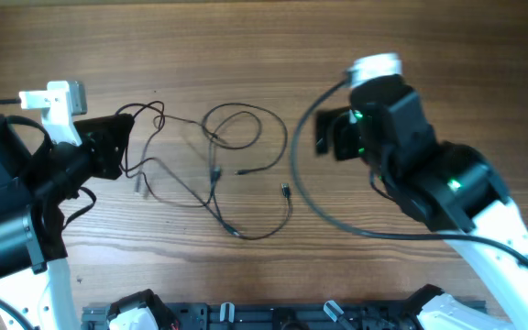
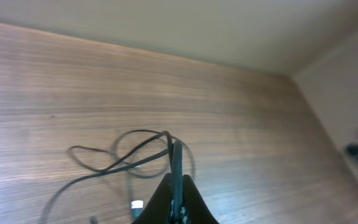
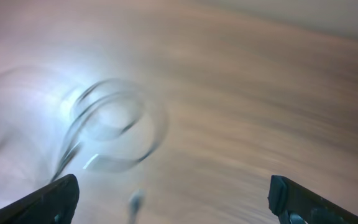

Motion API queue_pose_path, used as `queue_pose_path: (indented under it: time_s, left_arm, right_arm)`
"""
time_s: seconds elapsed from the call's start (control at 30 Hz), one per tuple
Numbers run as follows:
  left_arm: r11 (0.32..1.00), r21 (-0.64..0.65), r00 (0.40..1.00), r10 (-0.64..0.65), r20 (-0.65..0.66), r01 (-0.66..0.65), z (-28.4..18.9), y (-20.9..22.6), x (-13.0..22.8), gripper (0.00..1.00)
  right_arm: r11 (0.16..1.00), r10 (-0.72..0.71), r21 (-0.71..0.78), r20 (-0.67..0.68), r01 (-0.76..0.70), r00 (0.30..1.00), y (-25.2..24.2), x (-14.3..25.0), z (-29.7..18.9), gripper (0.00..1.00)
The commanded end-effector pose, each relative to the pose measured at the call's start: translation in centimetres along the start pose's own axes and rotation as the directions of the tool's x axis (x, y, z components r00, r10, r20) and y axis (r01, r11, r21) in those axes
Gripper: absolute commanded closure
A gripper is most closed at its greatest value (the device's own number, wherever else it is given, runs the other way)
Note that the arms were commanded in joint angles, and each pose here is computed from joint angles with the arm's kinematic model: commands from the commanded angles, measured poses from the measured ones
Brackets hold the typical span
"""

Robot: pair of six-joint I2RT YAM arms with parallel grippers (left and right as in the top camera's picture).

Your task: Untangle cables

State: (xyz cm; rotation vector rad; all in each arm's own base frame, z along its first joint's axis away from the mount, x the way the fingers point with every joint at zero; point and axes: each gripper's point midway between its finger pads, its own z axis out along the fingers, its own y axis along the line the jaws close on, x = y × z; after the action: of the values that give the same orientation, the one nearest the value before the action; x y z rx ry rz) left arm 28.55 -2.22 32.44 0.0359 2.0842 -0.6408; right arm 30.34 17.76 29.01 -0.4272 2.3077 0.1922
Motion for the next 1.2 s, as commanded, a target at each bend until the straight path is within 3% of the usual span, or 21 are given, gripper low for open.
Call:
queue_pose_path:
  time_s: [0.0, 0.1, 0.23, 0.27, 0.5, 0.6, 0.7, 1.0, 1.17]
  left_arm:
    - [0.966, 0.254, 0.998, 0.052, 0.029, -0.058, -0.7, -4.4, -0.3, 0.96]
    - [0.865, 0.477, 0.987, 0.119, 0.104, -0.155, -2.4, -8.5, -1.3, 0.96]
    - [0.646, 0.679, 0.937, 0.251, 0.243, -0.349, -5.4, -13.1, -2.0, 0.96]
    - [0.625, 0.685, 0.928, 0.27, 0.258, -0.373, -5.5, -13.5, -2.0, 0.96]
    - [0.63, 0.705, 0.945, 0.242, 0.221, -0.327, -4.9, -13.2, -2.0, 0.95]
    - [0.632, 0.706, 0.947, 0.237, 0.215, -0.318, -4.9, -13.2, -2.0, 0.96]
    - [0.637, 0.709, 0.953, 0.225, 0.203, -0.302, -4.8, -13.1, -2.0, 0.96]
    - [0.65, 0.698, 0.954, 0.223, 0.201, -0.3, -4.4, -12.8, -2.2, 0.96]
    - [0.625, 0.722, 0.954, 0.224, 0.2, -0.298, -4.9, -13.2, -2.0, 0.96]
  right_arm:
    - [0.845, -0.292, -0.473, -0.02, 0.249, 0.956, 8.4, 2.2, 0.9, 0.0]
    - [0.813, -0.305, -0.532, -0.042, 0.237, 0.951, 9.6, 2.7, 2.3, 0.0]
    - [0.628, -0.272, -0.713, 0.177, 0.313, 0.946, 13.8, -0.6, -0.5, 0.0]
    - [0.625, -0.261, -0.707, 0.21, 0.33, 0.942, 14.0, -1.3, -0.5, 0.0]
    - [0.666, -0.269, -0.67, 0.196, 0.329, 0.943, 13.3, -1.3, 0.2, 0.0]
    - [0.664, -0.266, -0.667, 0.212, 0.338, 0.94, 13.4, -1.7, 0.1, 0.09]
    - [0.663, -0.261, -0.669, 0.215, 0.337, 0.941, 13.4, -1.8, 0.1, 0.09]
    - [0.58, -0.24, -0.728, 0.275, 0.365, 0.931, 14.9, -2.5, -1.2, 0.04]
    - [0.544, -0.245, -0.746, 0.298, 0.385, 0.923, 16.6, -2.7, 0.2, 0.09]
